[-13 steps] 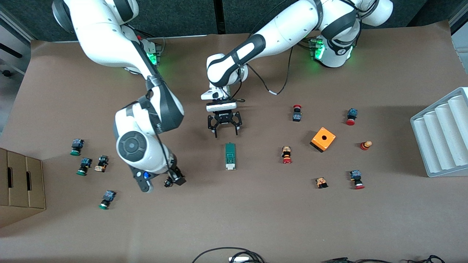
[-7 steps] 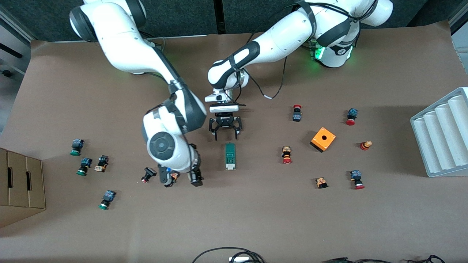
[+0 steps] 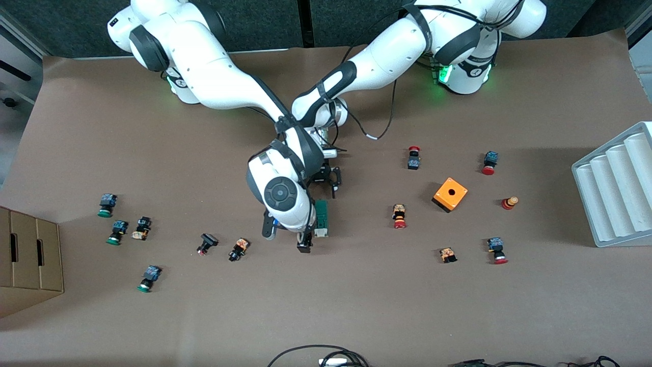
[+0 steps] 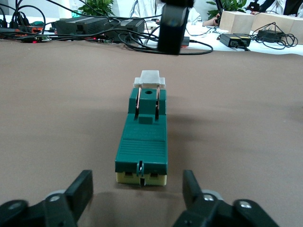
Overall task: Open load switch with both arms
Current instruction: 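Grasp the switch base with the left gripper while the right gripper reaches the lever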
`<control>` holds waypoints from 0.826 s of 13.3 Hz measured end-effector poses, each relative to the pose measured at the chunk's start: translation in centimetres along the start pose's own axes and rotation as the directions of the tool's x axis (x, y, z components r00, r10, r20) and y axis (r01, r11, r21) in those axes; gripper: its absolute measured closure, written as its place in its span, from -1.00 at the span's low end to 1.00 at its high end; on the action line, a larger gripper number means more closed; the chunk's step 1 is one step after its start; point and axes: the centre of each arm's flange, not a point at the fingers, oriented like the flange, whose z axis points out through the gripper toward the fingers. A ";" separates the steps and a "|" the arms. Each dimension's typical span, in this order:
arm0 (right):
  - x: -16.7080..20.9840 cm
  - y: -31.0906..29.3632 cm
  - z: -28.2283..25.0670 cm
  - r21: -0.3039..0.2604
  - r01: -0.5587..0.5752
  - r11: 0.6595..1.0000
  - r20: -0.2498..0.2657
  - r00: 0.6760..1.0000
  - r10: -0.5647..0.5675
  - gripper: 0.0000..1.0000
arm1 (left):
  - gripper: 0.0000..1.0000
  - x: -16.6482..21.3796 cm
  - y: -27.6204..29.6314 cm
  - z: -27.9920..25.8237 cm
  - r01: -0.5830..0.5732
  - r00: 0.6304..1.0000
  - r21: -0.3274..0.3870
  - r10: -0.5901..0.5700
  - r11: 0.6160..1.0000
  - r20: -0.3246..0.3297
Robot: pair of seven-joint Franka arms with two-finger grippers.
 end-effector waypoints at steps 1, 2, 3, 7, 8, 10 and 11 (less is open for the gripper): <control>-0.2 -0.2 0.1 0.009 -0.006 1.000 0.007 1.000 0.006 -0.99 | -0.66 0.0 0.0 0.0 0.001 1.000 0.000 -0.001 1.000 0.000; -0.5 -0.4 0.1 0.021 -0.014 1.000 0.016 1.000 0.014 -0.99 | -0.66 0.0 0.0 0.1 0.002 1.000 0.000 -0.002 1.000 -0.001; -0.6 -0.6 0.1 0.031 -0.017 0.999 0.024 1.000 0.016 -0.97 | -0.53 0.0 0.1 0.1 0.003 1.000 0.000 -0.003 1.000 -0.002; -0.7 -0.9 0.4 0.046 -0.021 0.999 0.032 0.999 0.019 -0.68 | -0.30 0.2 0.2 0.1 0.008 1.000 -0.002 -0.008 1.000 -0.004; -0.8 -0.9 0.5 0.046 -0.022 0.999 0.032 0.999 0.020 -0.68 | -0.23 0.2 0.3 0.2 0.009 1.000 -0.002 -0.009 1.000 -0.005; -0.8 -0.8 0.7 0.031 -0.036 0.999 0.049 0.998 0.034 -0.45 | -0.14 0.1 0.3 0.2 0.008 1.000 -0.003 -0.008 1.000 -0.004; -0.9 -0.8 0.7 0.021 -0.045 0.999 0.060 0.997 0.043 -0.45 | -0.13 0.0 0.2 0.2 0.007 1.000 -0.002 -0.007 1.000 -0.003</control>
